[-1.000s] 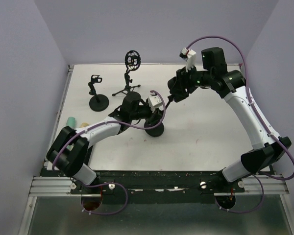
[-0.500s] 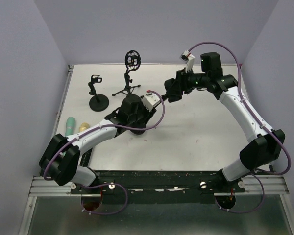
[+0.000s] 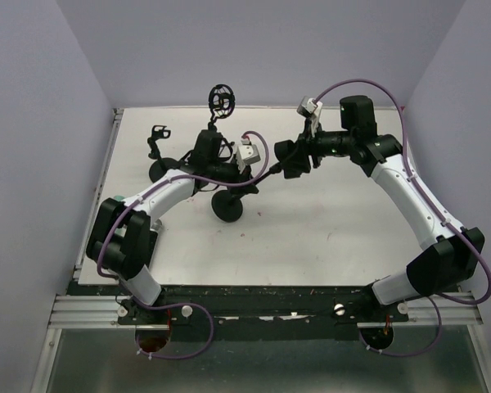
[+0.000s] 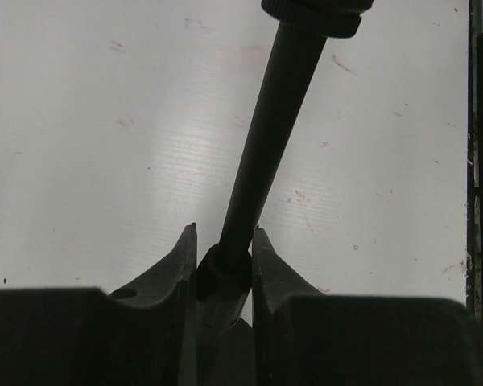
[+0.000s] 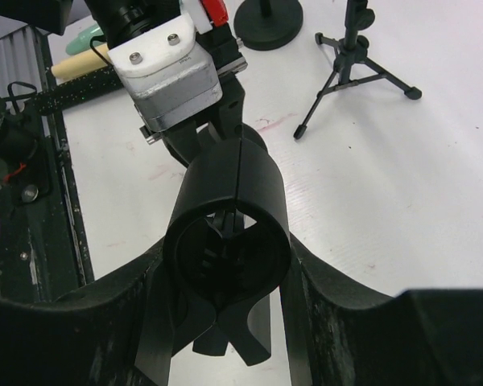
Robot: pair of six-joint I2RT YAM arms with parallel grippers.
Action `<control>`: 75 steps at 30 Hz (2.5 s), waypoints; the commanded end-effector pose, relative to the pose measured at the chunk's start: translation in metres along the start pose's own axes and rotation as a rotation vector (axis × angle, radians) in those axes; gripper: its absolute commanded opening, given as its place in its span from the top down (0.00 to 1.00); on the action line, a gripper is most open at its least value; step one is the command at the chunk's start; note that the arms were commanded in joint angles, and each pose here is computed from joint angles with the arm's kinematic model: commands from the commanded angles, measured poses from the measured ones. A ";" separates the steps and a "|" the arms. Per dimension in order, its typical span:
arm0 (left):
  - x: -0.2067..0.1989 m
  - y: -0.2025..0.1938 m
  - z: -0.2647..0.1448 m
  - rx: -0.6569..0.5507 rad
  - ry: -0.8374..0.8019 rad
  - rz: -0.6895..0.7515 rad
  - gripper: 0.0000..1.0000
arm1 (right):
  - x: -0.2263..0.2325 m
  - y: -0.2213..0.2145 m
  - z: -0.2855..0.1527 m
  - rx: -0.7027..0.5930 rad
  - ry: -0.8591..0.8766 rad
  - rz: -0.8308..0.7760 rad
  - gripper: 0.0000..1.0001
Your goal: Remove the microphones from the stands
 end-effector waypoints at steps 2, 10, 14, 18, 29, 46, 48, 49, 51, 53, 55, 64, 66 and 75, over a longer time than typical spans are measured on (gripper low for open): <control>-0.003 0.000 -0.008 0.016 0.080 -0.016 1.00 | 0.012 0.009 0.001 -0.016 -0.004 0.100 0.99; -0.013 0.031 -0.018 0.152 0.796 -0.097 1.00 | -0.024 0.000 0.011 0.010 -0.247 0.731 1.00; -0.029 0.020 -0.001 0.242 0.636 -0.133 1.00 | -0.026 0.002 0.011 0.009 -0.225 0.638 0.99; -0.042 0.029 -0.003 0.165 0.454 -0.079 0.15 | -0.023 0.005 0.006 0.019 -0.188 0.501 0.99; -0.032 0.027 -0.040 -0.050 -0.169 -0.095 0.01 | 0.006 0.002 -0.008 -0.026 0.069 0.099 0.99; -0.020 0.000 -0.010 0.036 -0.181 -0.044 0.80 | 0.009 0.015 -0.010 -0.054 0.072 0.107 0.99; -0.019 0.005 -0.014 0.034 -0.123 -0.054 1.00 | 0.005 0.017 -0.009 -0.067 0.022 0.167 0.99; -0.018 0.010 -0.016 0.021 -0.080 -0.064 1.00 | 0.001 0.019 -0.007 -0.073 -0.016 0.211 1.00; -0.014 0.024 -0.022 0.022 0.110 -0.068 1.00 | -0.008 0.023 -0.004 -0.085 -0.109 0.373 1.00; -0.009 0.041 -0.036 0.027 0.485 -0.015 1.00 | -0.018 0.025 0.002 -0.077 -0.175 0.554 1.00; -0.007 0.045 -0.048 0.024 0.906 0.061 1.00 | -0.024 0.020 0.006 -0.063 -0.182 0.707 0.99; -0.034 0.013 -0.011 0.164 0.675 -0.040 1.00 | -0.048 -0.012 0.011 0.004 -0.309 0.775 1.00; -0.041 0.014 -0.012 0.138 0.574 -0.050 0.85 | -0.044 -0.013 0.012 0.006 -0.263 0.745 1.00; -0.037 0.018 -0.044 -0.024 0.012 -0.030 0.27 | -0.021 -0.011 0.003 -0.011 -0.016 0.462 0.99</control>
Point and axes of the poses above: each gripper's point midway between its finger pads, its own z axis out along the fingers, its own x axis along the line the jaws close on, y = z × x, the point moved 8 cm from there along -z, back along the fingers, and after that the axes turned 11 degrees about z, right-handed, at the moved point
